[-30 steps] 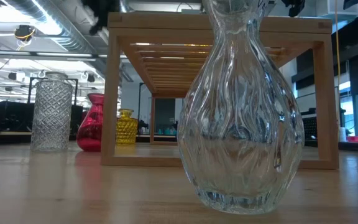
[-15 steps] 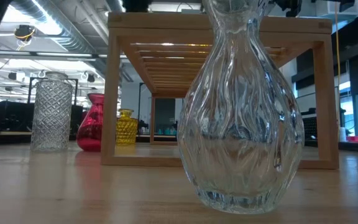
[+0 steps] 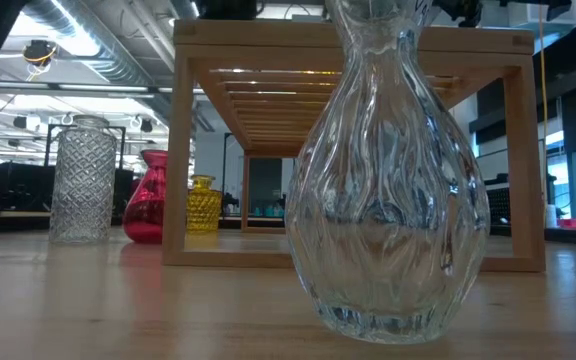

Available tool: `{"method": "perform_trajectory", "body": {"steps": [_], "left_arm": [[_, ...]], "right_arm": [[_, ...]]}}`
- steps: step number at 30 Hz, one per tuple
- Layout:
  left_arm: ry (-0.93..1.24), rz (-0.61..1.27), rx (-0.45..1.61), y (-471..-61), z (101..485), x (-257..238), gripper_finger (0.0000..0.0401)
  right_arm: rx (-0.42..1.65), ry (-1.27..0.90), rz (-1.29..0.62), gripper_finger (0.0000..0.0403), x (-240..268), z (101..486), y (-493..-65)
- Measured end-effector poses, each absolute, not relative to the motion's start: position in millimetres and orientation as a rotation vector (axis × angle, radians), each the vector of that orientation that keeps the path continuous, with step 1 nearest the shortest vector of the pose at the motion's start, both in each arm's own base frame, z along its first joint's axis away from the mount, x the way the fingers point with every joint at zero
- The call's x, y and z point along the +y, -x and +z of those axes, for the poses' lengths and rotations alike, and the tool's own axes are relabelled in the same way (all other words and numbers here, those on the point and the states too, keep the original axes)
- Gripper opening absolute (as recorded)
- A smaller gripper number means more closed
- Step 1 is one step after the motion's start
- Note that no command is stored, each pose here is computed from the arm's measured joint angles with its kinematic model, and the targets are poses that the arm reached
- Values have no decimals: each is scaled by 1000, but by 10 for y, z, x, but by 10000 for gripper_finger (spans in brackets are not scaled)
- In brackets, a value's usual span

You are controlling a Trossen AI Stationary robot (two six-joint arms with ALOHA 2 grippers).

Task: Sort vases onto shelf
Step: Align the transparent vase with the transparent vases on the shelf

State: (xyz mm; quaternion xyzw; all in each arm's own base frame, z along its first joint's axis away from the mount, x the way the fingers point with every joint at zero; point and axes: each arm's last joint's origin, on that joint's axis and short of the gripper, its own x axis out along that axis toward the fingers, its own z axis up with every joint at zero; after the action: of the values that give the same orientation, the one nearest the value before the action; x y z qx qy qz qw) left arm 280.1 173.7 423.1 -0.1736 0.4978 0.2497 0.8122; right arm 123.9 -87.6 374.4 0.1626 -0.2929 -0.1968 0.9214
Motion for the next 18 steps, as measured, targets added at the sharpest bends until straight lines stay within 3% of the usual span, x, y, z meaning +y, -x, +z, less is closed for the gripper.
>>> {"method": "perform_trajectory", "body": {"steps": [8, 18], "left_arm": [[385, 516, 1090, -2873, 4060, 1775, 17], [378, 513, 1070, -2923, 4000, 1805, 48]], "right_arm": [[-602, -334, -404, 266, -876, 3744, -1239], [-607, -356, -395, 266, -875, 3746, -1239]]}}
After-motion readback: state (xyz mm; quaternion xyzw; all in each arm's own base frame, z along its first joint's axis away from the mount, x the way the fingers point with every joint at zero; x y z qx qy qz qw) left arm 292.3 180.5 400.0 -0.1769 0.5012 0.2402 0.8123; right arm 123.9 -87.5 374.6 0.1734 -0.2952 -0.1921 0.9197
